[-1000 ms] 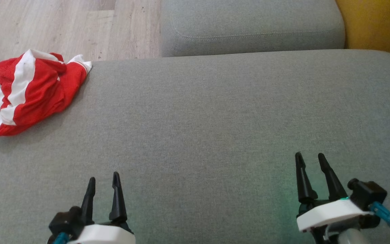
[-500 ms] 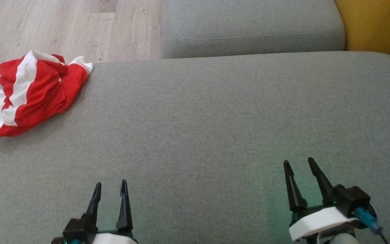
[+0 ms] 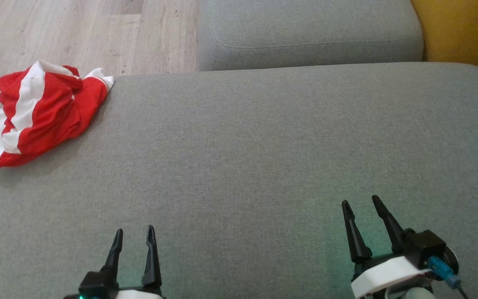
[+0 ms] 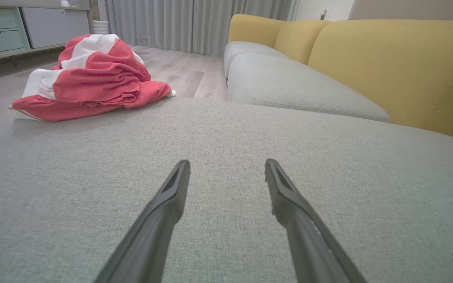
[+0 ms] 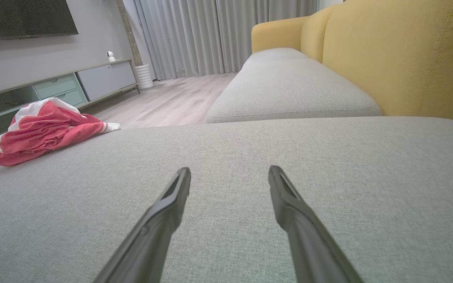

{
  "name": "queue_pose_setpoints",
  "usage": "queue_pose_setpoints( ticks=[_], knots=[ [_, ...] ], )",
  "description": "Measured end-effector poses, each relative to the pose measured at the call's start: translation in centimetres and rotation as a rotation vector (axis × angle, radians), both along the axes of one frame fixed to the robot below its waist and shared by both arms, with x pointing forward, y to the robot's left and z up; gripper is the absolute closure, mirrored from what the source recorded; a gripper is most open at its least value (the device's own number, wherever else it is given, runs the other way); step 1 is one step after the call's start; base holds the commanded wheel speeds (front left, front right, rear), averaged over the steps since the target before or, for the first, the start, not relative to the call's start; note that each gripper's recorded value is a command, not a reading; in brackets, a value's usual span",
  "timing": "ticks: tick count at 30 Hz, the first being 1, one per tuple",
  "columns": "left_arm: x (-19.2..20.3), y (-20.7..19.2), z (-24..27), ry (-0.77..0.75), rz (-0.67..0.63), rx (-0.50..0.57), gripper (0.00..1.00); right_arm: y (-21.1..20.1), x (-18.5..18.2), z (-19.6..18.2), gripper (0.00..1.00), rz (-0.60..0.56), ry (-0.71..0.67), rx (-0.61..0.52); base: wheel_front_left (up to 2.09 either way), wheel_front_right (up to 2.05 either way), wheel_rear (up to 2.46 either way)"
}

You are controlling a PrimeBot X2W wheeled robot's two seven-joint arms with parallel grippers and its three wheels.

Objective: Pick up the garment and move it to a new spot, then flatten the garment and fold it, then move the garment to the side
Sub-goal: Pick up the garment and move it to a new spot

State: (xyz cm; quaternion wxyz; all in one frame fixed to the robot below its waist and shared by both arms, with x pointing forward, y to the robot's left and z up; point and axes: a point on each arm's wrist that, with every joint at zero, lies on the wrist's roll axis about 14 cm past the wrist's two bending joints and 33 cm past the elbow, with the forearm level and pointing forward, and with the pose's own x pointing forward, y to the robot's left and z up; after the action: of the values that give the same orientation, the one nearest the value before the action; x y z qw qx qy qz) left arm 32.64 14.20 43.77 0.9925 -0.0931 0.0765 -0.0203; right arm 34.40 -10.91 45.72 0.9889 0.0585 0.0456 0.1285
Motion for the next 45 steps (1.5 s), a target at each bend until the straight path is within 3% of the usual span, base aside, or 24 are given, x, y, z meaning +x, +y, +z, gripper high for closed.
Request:
queue_pose_setpoints(
  ticks=[16, 36, 45],
  knots=[
    [-0.8, 1.3, -0.5, 0.016, 0.044, -0.001, 0.00, 0.8, 0.6, -0.1, 0.00, 0.025, 0.003, 0.000, 0.00, 0.00, 0.00],
    [-8.9, 11.8, -0.6, 0.018, 0.447, 0.008, 0.00, 13.2, 1.2, -0.4, 0.00, 0.412, 0.023, 0.012, 0.00, 0.00, 0.00],
    [-10.8, 14.1, -0.1, 0.012, 0.543, 0.029, 0.00, 14.6, 1.2, -0.8, 0.00, 0.454, 0.036, 0.014, 0.00, 0.00, 0.00]
  ],
)
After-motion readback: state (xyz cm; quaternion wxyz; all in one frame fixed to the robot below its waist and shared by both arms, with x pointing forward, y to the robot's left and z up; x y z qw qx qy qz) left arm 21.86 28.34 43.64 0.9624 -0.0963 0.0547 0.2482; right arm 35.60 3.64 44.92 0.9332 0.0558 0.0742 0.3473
